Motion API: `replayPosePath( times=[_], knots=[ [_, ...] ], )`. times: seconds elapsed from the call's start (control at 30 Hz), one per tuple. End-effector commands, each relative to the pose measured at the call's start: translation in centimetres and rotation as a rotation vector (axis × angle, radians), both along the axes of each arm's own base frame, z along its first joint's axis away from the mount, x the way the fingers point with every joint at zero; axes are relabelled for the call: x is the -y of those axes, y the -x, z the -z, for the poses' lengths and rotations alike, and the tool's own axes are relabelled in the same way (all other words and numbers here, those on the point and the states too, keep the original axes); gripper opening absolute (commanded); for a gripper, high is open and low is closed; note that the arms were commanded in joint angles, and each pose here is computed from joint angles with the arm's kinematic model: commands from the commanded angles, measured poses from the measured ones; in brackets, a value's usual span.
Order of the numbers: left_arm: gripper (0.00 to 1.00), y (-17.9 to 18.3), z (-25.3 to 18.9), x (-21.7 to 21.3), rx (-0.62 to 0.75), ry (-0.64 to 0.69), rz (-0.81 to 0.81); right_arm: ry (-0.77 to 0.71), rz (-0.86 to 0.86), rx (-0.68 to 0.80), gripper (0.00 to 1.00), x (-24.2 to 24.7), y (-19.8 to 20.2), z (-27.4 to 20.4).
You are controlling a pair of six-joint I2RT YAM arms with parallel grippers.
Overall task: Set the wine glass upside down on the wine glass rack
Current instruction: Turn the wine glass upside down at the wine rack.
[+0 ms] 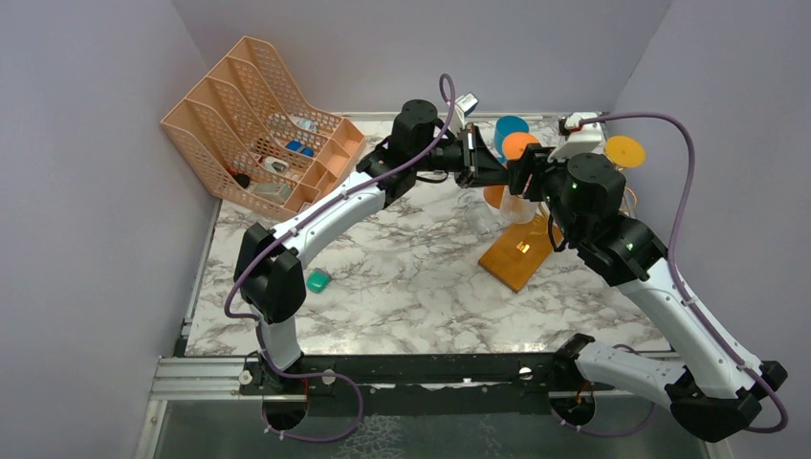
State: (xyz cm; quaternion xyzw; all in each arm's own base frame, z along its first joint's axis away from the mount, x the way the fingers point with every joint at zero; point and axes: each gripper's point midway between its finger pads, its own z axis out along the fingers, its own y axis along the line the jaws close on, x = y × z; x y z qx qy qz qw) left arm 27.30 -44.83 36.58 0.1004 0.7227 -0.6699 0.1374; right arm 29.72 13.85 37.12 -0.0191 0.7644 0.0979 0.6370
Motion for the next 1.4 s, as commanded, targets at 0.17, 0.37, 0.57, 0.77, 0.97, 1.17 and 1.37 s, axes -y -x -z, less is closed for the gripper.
replayPosePath(
  times=[0.17,0.37,0.57,0.77,0.97,1.17,1.37],
  knots=[
    [0.00,0.4,-7.6,0.8,0.234,0.200,-0.043,-0.144,-0.352,-0.090,0.01,-7.4,3.3,1.4],
    [0.24,0.3,-7.3,0.6,0.235,0.165,-0.059,-0.155,-0.293,-0.079,0.01,-6.2,3.2,1.2],
    [0.39,0.2,-7.1,0.4,0.223,0.142,-0.074,-0.145,-0.313,-0.053,0.01,-6.2,3.4,0.8],
    [0.45,0.3,-7.6,-0.2,0.248,0.131,-0.090,-0.140,-0.306,-0.062,0.01,-6.2,3.3,1.2],
    [0.43,0.4,-7.6,-0.6,0.252,0.122,-0.096,-0.140,-0.310,-0.058,0.01,-6.1,3.4,1.0],
    [0.43,0.6,-7.9,-0.9,0.252,0.129,-0.103,-0.109,-0.329,-0.061,0.01,-6.0,3.9,1.4],
    [0.43,0.2,-7.4,-1.0,0.239,0.120,-0.111,-0.073,-0.442,-0.037,0.01,-6.9,5.1,1.4]
  ],
)
